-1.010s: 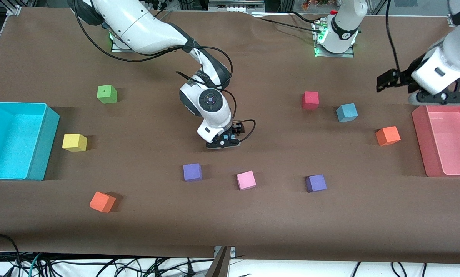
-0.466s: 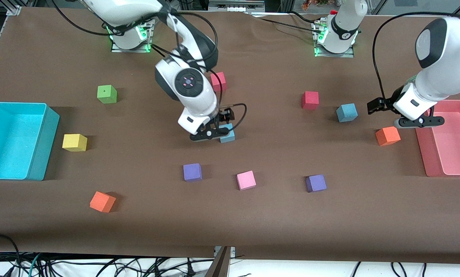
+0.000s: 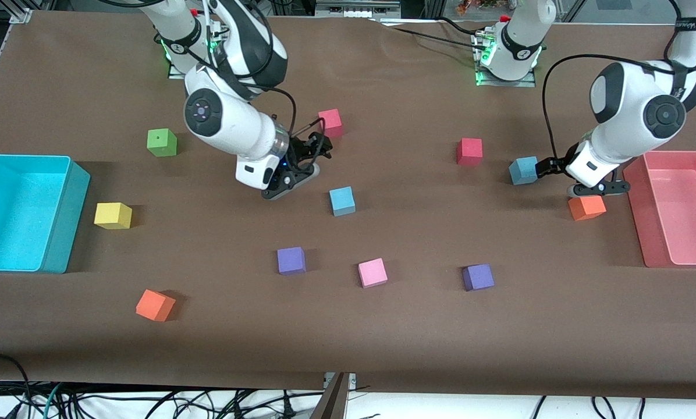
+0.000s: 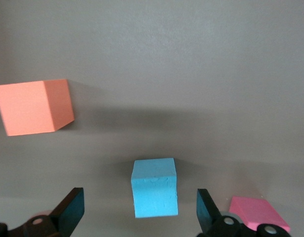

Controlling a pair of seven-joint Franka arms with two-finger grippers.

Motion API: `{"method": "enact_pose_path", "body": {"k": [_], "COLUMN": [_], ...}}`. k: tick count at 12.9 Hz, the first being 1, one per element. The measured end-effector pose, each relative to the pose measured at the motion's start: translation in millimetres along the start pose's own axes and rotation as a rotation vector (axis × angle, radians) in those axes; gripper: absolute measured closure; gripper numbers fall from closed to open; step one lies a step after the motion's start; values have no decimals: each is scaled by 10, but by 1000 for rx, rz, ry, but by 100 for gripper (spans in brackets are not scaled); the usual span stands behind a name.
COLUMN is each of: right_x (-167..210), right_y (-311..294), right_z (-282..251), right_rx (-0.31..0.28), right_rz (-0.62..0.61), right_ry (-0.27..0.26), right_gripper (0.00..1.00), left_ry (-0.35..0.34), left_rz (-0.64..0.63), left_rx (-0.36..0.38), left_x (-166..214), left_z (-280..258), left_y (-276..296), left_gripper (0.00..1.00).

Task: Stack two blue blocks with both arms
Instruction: 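Grasp the second light blue cube with the left gripper while the right gripper hovers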

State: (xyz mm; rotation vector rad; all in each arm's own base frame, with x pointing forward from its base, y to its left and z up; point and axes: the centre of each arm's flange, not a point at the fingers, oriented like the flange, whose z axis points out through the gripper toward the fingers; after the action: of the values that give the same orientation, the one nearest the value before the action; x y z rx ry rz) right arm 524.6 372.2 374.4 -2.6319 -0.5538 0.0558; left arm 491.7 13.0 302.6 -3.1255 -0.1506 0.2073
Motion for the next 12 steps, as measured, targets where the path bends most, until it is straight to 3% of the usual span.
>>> {"method": "enact_pose_path", "body": {"k": [2, 5, 8, 12], "right_x": [-175, -462, -650, -930], "right_y": [252, 637, 833, 1040], "right_z": [289, 649, 971, 1556], "right_rx": [64, 139, 170, 164], "right_rz": [-45, -138, -241, -384], "right_ry": [106, 217, 324, 457], "right_gripper": [0, 0, 0, 0], "left_ry": [17, -14, -32, -31], "left_rz": [-1, -37, -62, -72], "left_rx": [-4, -6, -5, -8], "left_x": [-101, -273, -339, -389], "left_z": [376, 819, 942, 1133], "left_y": [-3, -9, -10, -7], "left_gripper": [0, 0, 0, 1]}}
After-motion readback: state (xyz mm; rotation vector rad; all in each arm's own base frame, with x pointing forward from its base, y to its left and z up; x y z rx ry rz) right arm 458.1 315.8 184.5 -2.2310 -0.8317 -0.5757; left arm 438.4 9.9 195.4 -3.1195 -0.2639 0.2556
